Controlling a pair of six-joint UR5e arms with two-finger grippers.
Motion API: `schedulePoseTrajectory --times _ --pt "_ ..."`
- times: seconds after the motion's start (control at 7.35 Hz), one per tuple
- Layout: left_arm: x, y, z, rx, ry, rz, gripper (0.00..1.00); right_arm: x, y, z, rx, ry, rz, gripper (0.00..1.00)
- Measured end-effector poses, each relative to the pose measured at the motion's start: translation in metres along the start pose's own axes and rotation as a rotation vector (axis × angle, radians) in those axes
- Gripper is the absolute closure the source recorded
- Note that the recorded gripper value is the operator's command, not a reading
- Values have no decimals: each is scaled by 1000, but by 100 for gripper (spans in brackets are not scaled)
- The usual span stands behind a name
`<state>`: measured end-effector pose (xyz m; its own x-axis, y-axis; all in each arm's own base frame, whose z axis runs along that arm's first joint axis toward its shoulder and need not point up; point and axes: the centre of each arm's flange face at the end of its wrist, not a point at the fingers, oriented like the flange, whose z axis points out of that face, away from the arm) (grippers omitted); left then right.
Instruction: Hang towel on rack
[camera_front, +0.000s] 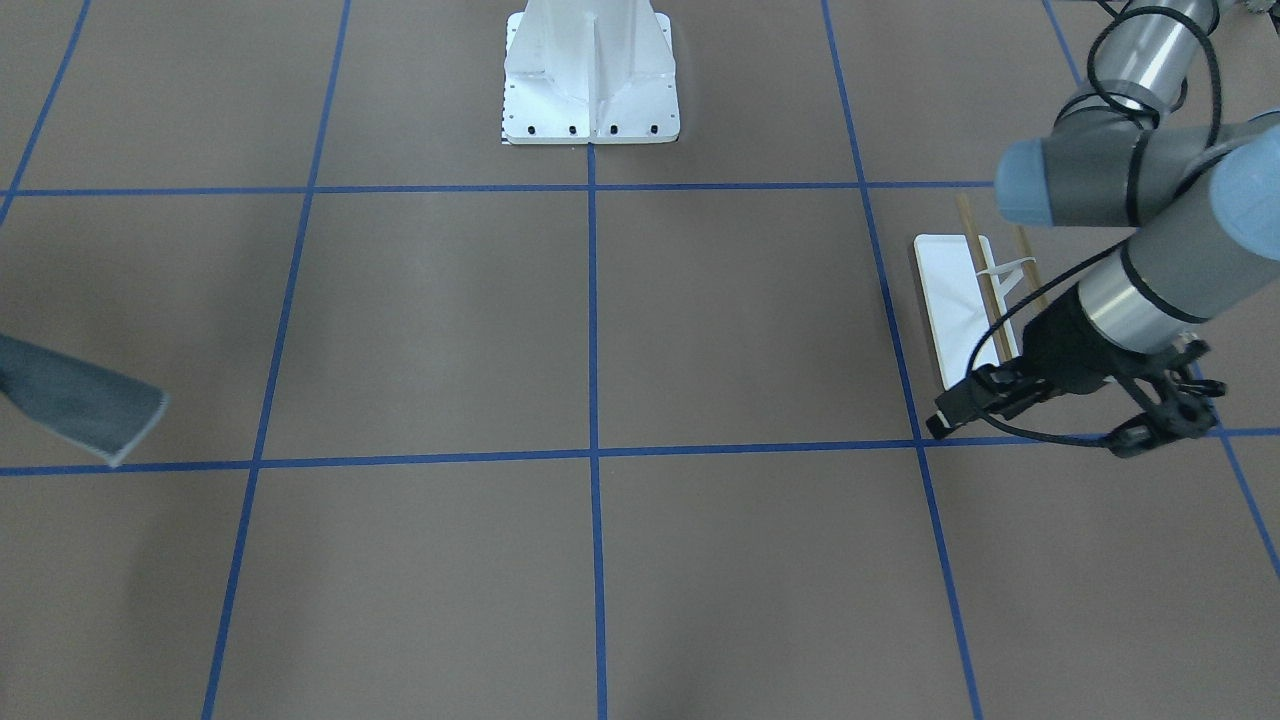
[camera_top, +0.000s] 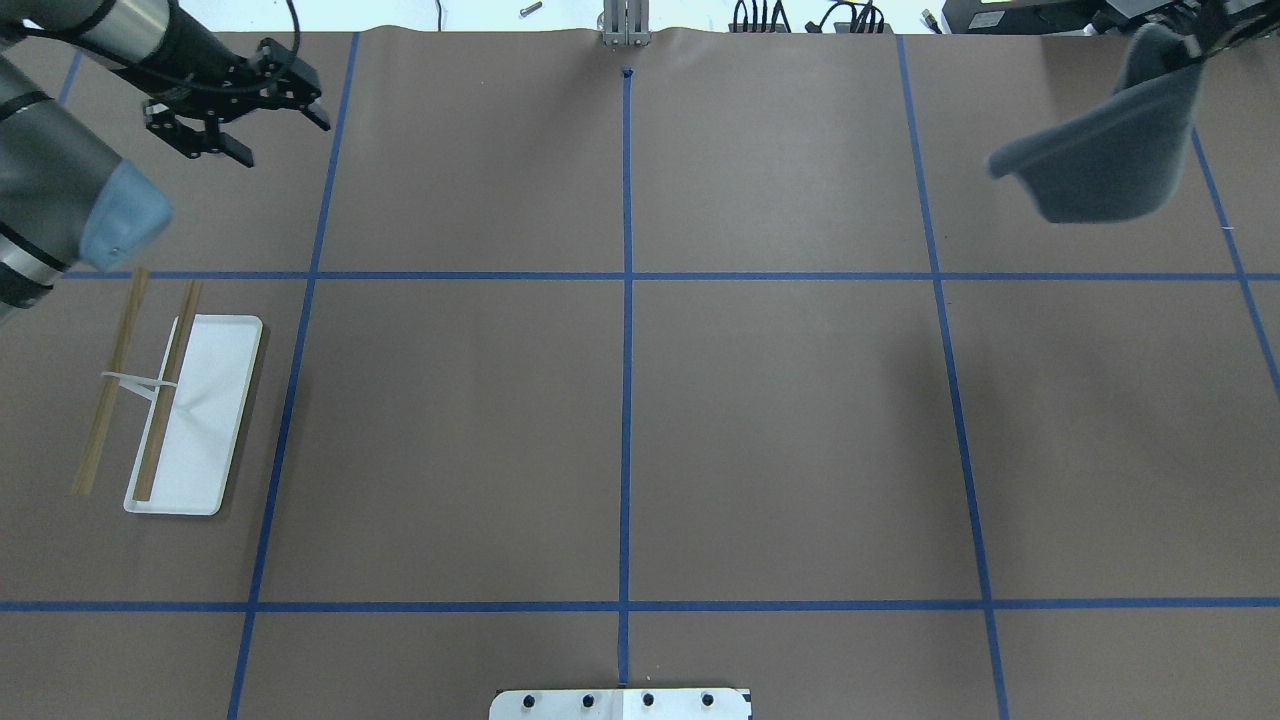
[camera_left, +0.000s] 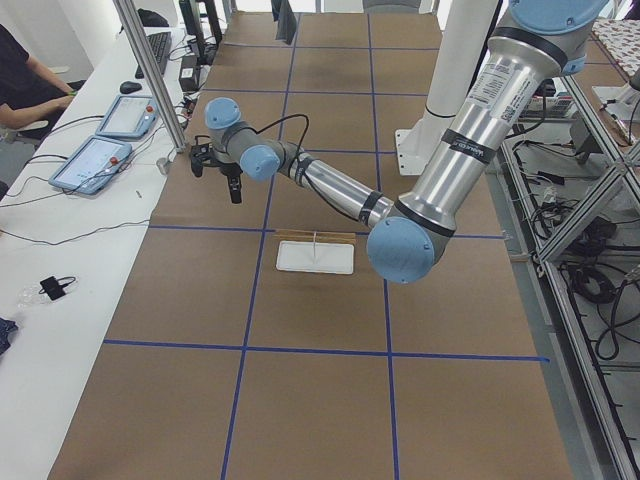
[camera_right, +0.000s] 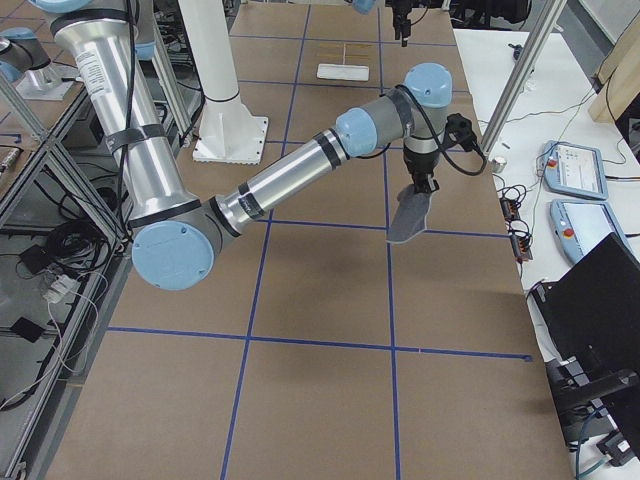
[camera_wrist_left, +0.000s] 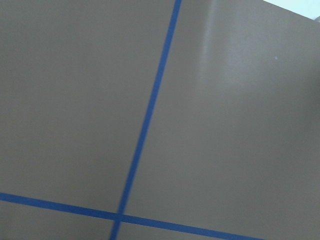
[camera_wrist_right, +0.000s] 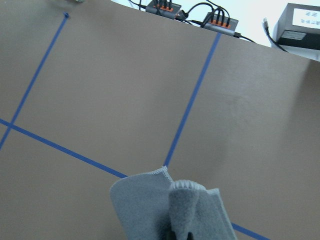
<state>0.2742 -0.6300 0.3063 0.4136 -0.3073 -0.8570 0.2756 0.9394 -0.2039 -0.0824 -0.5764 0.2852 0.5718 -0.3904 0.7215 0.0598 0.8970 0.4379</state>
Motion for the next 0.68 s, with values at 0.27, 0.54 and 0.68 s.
schedulePoseTrajectory --times 0.27,0.54,0.68 --pt "73 35 3 -36 75 -151 2 -107 3 29 91 -15 -86 100" --pt "128 70 7 -73 117 -245 2 -206 34 67 153 0 -144 100" --pt "151 87 12 -73 133 -279 2 -246 47 81 179 -4 -137 100"
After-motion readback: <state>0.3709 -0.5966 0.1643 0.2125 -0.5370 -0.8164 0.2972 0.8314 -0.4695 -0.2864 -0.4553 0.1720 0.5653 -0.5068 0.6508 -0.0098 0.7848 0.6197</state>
